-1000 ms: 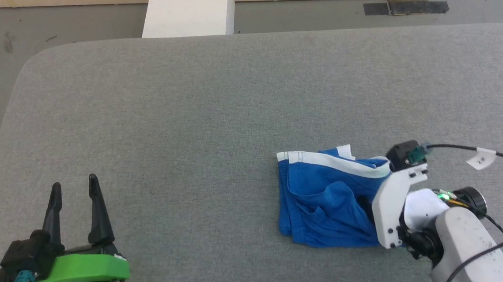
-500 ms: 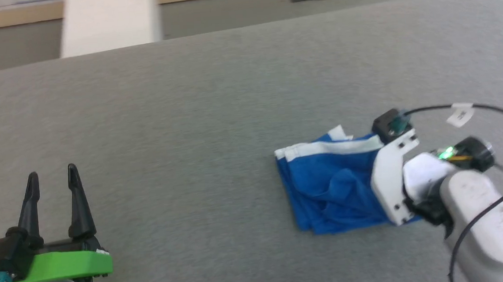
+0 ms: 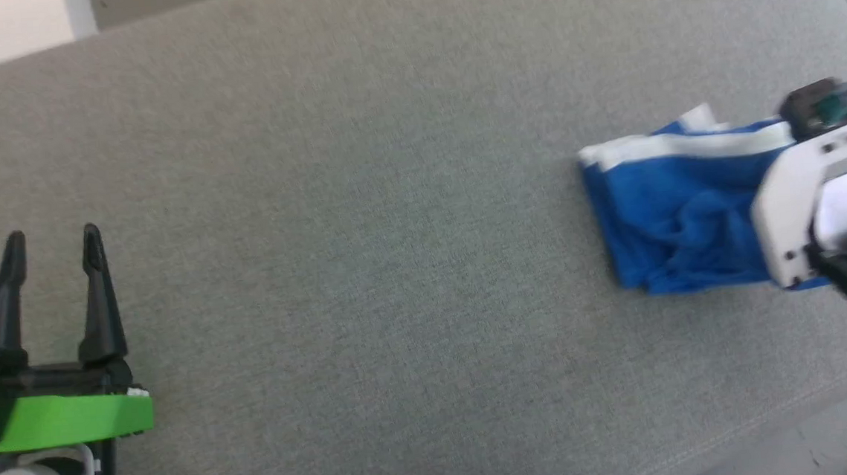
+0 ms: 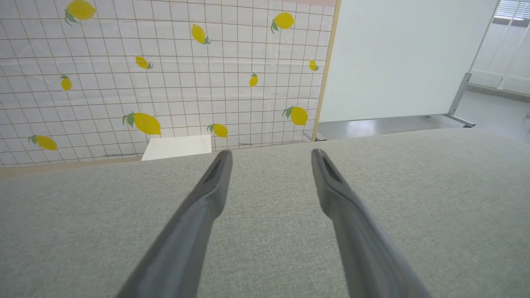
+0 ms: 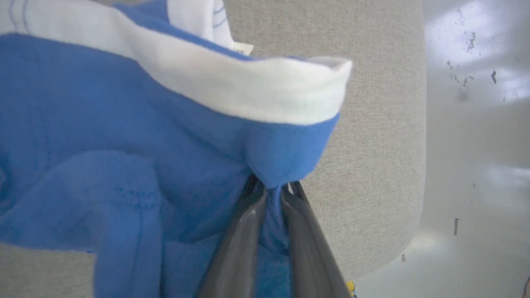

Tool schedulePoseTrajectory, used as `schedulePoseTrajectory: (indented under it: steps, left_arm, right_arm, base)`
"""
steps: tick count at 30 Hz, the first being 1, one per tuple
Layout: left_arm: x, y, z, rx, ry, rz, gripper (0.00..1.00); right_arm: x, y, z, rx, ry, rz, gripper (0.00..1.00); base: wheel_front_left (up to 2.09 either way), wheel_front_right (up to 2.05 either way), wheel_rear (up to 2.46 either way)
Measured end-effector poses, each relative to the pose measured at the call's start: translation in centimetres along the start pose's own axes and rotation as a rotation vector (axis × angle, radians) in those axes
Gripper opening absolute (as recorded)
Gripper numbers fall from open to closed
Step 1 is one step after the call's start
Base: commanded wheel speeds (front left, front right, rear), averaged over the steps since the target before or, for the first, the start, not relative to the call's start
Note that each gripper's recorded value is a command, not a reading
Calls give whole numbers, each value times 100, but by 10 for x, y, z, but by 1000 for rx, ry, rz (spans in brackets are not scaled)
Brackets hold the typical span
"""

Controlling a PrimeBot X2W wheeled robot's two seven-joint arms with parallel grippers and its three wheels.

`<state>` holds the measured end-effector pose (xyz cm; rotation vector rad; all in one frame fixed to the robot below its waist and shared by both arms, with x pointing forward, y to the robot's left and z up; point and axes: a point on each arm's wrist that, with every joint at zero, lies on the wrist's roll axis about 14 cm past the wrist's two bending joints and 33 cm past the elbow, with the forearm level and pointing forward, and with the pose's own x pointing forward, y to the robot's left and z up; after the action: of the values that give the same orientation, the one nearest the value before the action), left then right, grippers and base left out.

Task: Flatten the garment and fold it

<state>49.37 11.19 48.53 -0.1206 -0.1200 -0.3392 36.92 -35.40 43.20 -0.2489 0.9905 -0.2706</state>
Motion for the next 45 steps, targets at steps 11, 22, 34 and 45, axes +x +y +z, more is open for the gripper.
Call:
schedulePoseTrajectory:
  steps: [11,22,34,45]
  left_arm:
    - [-1,41,-48,11,96,46,100]
    - [-24,76,-65,57,167,123,100]
    - [-30,66,-23,42,88,166,100]
    - [-54,59,45,103,-35,253,100]
  right_arm:
    - [29,-77,-5,93,46,-297,0]
    - [46,-94,35,88,-103,-411,100]
    - [-50,-72,188,122,-811,-255,100]
    - [-171,40,224,244,-1370,120,100]
  base:
    - [0,0,0]
    - [0,0,0]
    - [0,0,0]
    - [0,0,0]
